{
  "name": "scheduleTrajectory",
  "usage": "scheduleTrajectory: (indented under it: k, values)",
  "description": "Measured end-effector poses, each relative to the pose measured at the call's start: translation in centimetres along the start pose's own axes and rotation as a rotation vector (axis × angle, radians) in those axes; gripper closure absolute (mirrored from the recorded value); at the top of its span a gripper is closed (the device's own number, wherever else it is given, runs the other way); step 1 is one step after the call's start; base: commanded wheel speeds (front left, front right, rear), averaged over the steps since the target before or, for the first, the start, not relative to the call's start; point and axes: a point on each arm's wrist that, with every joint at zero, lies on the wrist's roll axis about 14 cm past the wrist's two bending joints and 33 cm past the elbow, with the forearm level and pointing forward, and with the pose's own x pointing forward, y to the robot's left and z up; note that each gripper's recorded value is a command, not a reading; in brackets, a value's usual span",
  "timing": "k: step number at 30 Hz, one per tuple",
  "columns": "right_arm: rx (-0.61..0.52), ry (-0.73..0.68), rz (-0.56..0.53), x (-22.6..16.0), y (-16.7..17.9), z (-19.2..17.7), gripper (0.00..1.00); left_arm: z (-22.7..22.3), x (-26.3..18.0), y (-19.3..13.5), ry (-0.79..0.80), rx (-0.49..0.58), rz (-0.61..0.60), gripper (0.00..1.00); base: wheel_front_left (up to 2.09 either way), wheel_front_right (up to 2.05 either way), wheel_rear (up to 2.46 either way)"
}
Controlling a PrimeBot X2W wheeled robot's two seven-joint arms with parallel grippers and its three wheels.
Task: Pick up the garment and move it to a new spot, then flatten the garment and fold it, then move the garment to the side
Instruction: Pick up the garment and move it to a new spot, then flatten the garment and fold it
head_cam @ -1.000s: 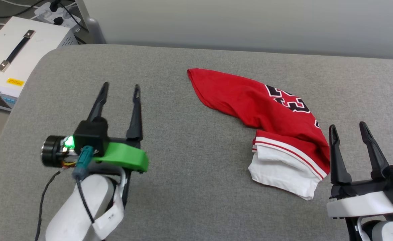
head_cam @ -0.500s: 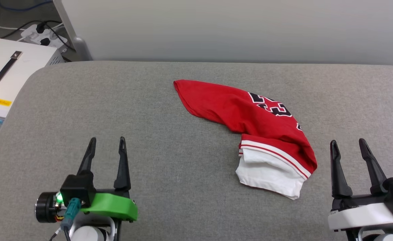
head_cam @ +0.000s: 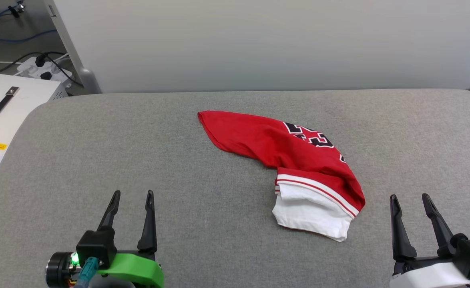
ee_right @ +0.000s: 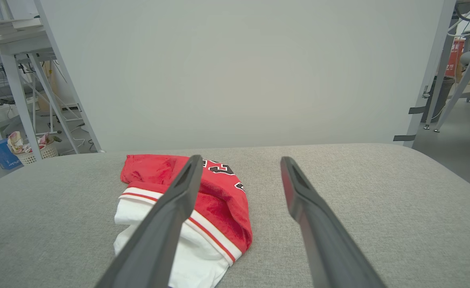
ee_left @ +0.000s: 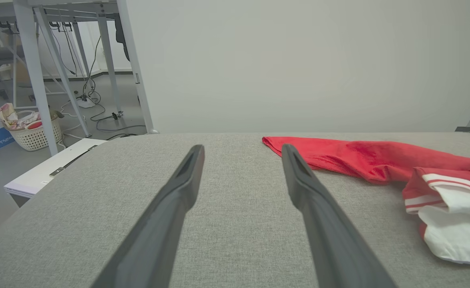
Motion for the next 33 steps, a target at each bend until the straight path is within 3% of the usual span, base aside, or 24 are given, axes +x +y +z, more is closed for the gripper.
scheduleTrajectory:
  k: [25, 30, 33]
  values:
    - [0.012, 0.015, 0.008, -0.4, 0.3, -0.4, 0.0, -1.3, -1.2, 0.9, 0.041, 0.009, 0.025, 0.0, 0.0, 0.0, 0.0]
    - [0.015, -0.073, 0.04, 0.5, 1.3, 2.2, 0.0, -1.4, -1.2, 1.1, 0.044, 0.009, 0.034, 0.0, 0.0, 0.0, 0.0]
    - [-0.008, -0.21, 0.09, 2.7, 2.0, 6.5, 0.0, -1.6, -1.2, 1.2, 0.052, 0.011, 0.034, 0.0, 0.0, 0.0, 0.0]
